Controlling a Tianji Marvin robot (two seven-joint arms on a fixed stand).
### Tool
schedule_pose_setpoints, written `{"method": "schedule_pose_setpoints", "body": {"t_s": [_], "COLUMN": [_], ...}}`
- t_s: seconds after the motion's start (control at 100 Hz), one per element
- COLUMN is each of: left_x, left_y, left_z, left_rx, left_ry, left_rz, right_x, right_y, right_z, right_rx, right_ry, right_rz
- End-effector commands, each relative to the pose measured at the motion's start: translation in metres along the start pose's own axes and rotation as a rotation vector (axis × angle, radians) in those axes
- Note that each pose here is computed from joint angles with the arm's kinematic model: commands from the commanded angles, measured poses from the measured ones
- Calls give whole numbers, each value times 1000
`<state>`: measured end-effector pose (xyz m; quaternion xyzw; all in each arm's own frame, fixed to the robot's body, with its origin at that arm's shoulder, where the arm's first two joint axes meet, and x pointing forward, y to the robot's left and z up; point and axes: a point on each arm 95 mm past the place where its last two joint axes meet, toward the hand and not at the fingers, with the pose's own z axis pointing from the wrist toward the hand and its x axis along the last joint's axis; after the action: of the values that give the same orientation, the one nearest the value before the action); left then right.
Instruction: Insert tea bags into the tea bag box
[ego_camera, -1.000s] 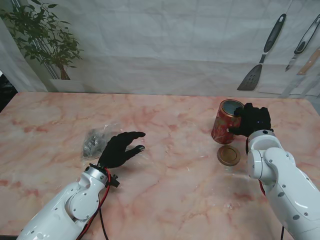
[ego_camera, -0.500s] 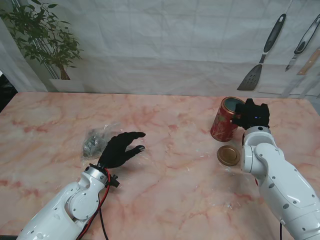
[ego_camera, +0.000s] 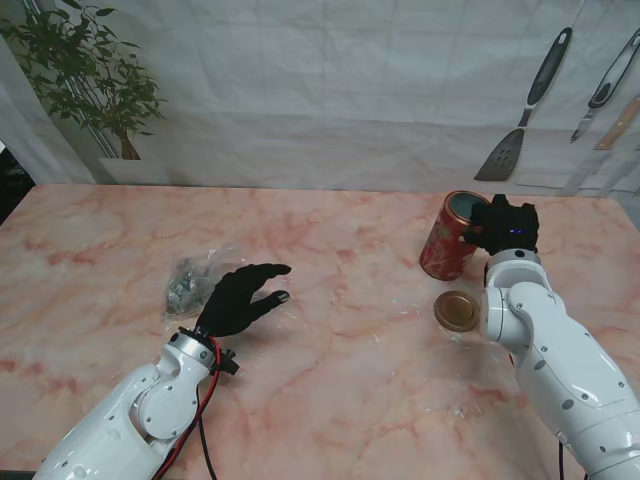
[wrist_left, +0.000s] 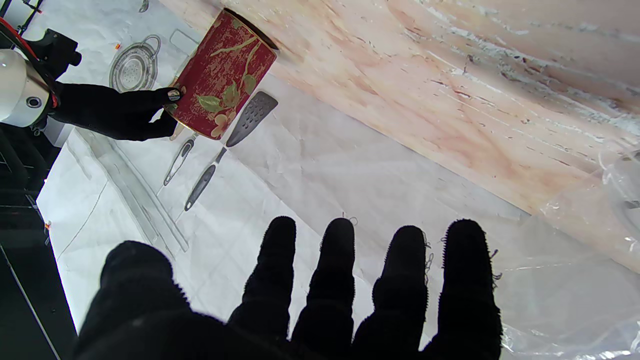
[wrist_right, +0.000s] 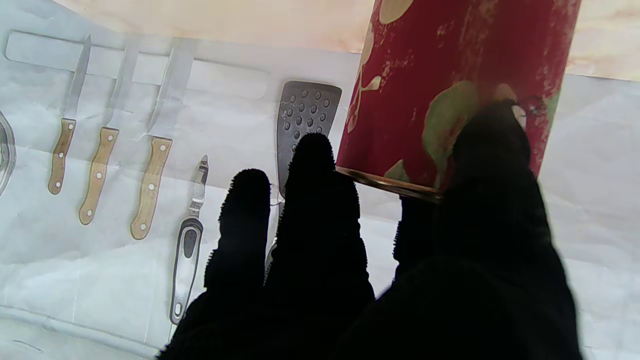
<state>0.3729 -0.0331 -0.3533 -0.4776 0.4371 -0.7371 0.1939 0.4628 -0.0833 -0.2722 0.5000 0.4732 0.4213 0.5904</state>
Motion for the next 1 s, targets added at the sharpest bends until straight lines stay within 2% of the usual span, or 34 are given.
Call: {"method": "schedule_pose_setpoints", "body": {"t_s": [0.0,0.37,0.99], "left_x": [2,1,1], "left_y": [0,-1,-1], "left_z": [1,0,0], "left_rx": [-9,-5,-4], "left_ry": [5,4,3], "left_rz": [-3,-4,-4], "right_x": [5,7,15], "right_y": [-6,-5,12], "right_z": [-3,0,2], "right_rx": [26,16,-46], "right_ry": [20,30,45], "right_rz": [-5,-32,-95]}}
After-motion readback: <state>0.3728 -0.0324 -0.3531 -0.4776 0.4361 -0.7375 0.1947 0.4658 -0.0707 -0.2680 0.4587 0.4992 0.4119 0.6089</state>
